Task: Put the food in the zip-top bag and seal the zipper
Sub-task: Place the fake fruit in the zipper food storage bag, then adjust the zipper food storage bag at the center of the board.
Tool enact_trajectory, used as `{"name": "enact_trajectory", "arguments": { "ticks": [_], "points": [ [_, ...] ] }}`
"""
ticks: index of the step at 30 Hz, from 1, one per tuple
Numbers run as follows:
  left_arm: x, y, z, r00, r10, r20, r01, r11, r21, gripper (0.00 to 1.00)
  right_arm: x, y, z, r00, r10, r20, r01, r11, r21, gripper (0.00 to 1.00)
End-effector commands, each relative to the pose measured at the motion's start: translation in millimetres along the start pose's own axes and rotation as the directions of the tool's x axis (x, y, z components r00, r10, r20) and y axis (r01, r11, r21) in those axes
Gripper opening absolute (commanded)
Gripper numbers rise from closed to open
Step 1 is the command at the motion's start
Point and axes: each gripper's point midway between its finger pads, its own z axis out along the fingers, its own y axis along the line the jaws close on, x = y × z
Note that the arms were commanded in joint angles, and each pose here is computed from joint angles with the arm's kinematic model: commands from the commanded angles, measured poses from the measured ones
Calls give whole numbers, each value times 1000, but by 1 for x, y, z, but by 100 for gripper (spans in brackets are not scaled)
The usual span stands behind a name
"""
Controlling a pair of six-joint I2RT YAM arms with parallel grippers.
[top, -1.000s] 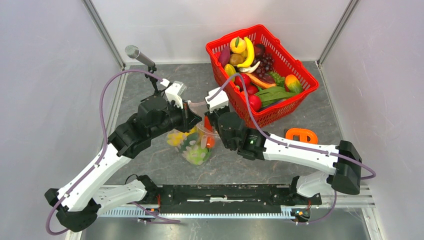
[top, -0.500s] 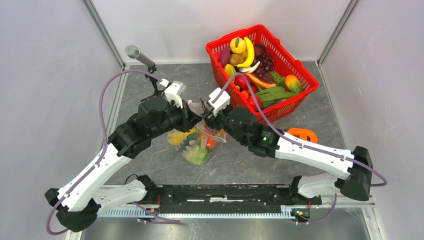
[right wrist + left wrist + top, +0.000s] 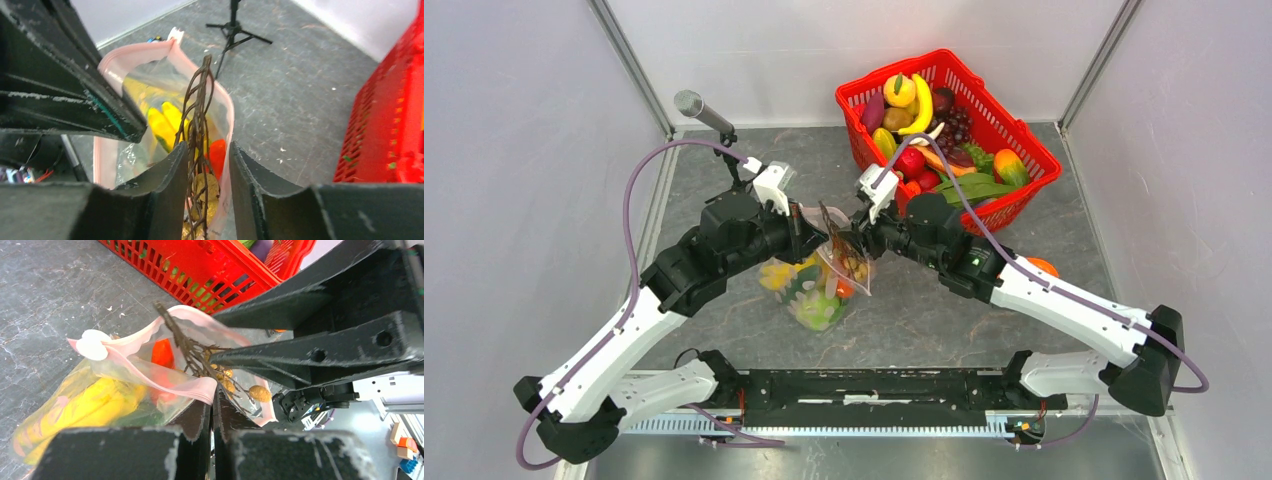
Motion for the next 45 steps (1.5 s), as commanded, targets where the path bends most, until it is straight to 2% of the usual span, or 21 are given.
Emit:
{"name": "enact_trajectory", "arguments": {
  "ticks": [1,6,8,10,11,13,15,17,18,20,22,23,28,35,40,44,45],
  "points": [
    [-19,-16,0,998,1,62,-5,998,64,3,11,21,5,998,-6,-68,-3,993,-122,40],
    [-19,-16,-1,998,9,61,-13,998,64,3,32,25,14,988,-30,-153,6,988,-154,36],
    [-20,-17,-3,998,10,66,-15,998,67,3,38,12,15,981,-41,-191,25,996,-85,25],
    [-21,-16,-6,997,12,73,-16,998,63,3,43,-15,10,965,-58,-255,75,996,57,10],
    [-21,-15,-8,997,11,76,-15,998,56,3,42,-24,7,963,-67,-262,97,990,100,9],
    [-22,-11,-10,996,14,83,-17,999,36,4,41,-41,1,957,-78,-278,134,973,189,17],
    [-22,-9,-10,996,19,85,-21,999,27,4,36,-46,-1,950,-80,-303,148,966,211,23],
    [-22,-9,-9,997,19,79,-21,999,26,4,25,-21,2,959,-134,-248,151,987,49,49],
    [-22,-9,-8,997,19,80,-21,999,26,3,22,2,1,970,-146,-192,134,988,-74,56],
    [-22,-10,-6,997,19,75,-21,999,29,4,1,37,-8,990,-132,-47,117,961,-251,63],
    [-23,-11,-6,997,22,74,-24,999,33,4,-19,48,-20,992,-113,46,122,944,-307,69],
    [-22,-11,-6,997,19,74,-22,999,34,3,-26,45,-24,993,-101,63,115,951,-287,69],
    [-22,-10,-6,997,19,76,-21,999,31,4,-41,15,-33,992,-92,86,103,987,-126,64],
    [-22,-12,-7,997,16,80,-19,999,39,4,-15,-24,-16,999,-20,-29,23,994,108,58],
    [-22,-12,-9,996,15,83,-19,999,43,4,2,-32,-6,998,-4,-67,15,988,157,55],
    [-22,-13,-9,997,15,82,-19,999,46,4,10,-36,0,996,-11,-94,28,984,175,39],
    [-23,-13,-9,997,15,82,-19,999,45,4,10,-34,1,995,-18,-94,33,986,163,33]
  ]
}}
